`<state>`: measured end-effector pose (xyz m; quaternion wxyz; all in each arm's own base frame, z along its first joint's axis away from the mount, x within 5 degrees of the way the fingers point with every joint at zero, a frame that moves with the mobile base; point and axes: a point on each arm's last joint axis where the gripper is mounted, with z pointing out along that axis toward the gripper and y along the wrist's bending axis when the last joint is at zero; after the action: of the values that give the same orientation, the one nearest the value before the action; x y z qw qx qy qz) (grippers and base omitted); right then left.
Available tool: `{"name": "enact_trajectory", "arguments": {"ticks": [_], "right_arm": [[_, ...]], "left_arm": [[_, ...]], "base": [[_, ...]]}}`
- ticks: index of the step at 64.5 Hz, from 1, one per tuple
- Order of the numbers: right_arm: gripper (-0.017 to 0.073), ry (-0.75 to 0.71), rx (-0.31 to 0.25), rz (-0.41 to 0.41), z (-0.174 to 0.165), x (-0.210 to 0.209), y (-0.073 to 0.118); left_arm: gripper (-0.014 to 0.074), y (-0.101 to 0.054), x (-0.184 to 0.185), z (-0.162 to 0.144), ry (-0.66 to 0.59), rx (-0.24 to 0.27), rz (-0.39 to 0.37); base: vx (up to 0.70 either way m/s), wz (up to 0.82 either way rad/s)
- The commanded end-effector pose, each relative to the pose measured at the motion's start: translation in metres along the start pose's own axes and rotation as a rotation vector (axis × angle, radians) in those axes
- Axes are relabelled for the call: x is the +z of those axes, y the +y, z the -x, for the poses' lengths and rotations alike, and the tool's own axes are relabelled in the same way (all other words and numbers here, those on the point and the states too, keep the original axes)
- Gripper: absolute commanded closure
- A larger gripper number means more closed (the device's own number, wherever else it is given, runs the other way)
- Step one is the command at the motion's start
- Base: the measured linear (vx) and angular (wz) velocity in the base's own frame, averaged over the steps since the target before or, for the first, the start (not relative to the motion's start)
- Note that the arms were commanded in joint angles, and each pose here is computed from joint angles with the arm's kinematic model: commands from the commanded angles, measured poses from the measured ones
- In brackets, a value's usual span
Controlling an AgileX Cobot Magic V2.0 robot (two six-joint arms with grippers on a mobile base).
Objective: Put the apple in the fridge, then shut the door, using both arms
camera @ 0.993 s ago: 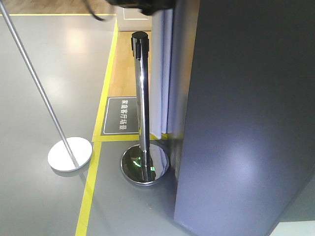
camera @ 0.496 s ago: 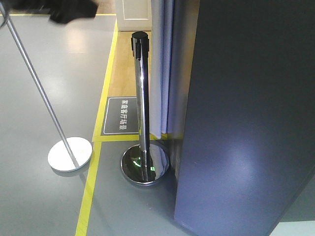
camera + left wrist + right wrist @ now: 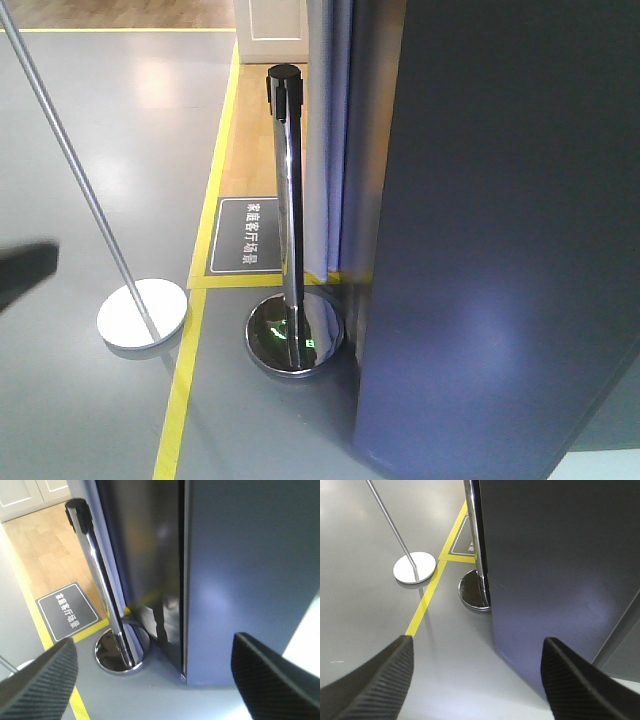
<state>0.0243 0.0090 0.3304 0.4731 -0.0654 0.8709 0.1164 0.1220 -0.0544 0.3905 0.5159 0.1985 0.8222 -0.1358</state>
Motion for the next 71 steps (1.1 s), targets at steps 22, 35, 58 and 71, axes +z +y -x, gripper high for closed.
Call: {"name": "enact_trajectory", "arguments": {"ticks": [22, 35, 58, 71], "right_arm": [[0.0051, -0.067, -0.012, -0.002, 0.011, -0.002, 0.001], [0.0051, -0.067, -0.012, -0.002, 0.011, -0.002, 0.001], [0.0051, -0.069, -0.012, -0.002, 0.011, -0.002, 0.001], [0.0051, -0.069, 0.047, 0.046, 0.011, -0.002, 0.005]], "left_arm": [[0.0003, -0.007, -0.023, -0.010, -0.113, -0.032, -0.018], [0.0003, -0.007, -0.023, -0.010, -0.113, -0.032, -0.018], [0.0003, -0.007, -0.023, -0.010, -0.113, -0.032, -0.018], [0.0003, -0.007, -0.023, -0.010, -0.113, -0.032, -0.018]], "base": [[0.00, 0.00], [0.00, 0.00], [0.00, 0.00], [0.00, 0.00]]}}
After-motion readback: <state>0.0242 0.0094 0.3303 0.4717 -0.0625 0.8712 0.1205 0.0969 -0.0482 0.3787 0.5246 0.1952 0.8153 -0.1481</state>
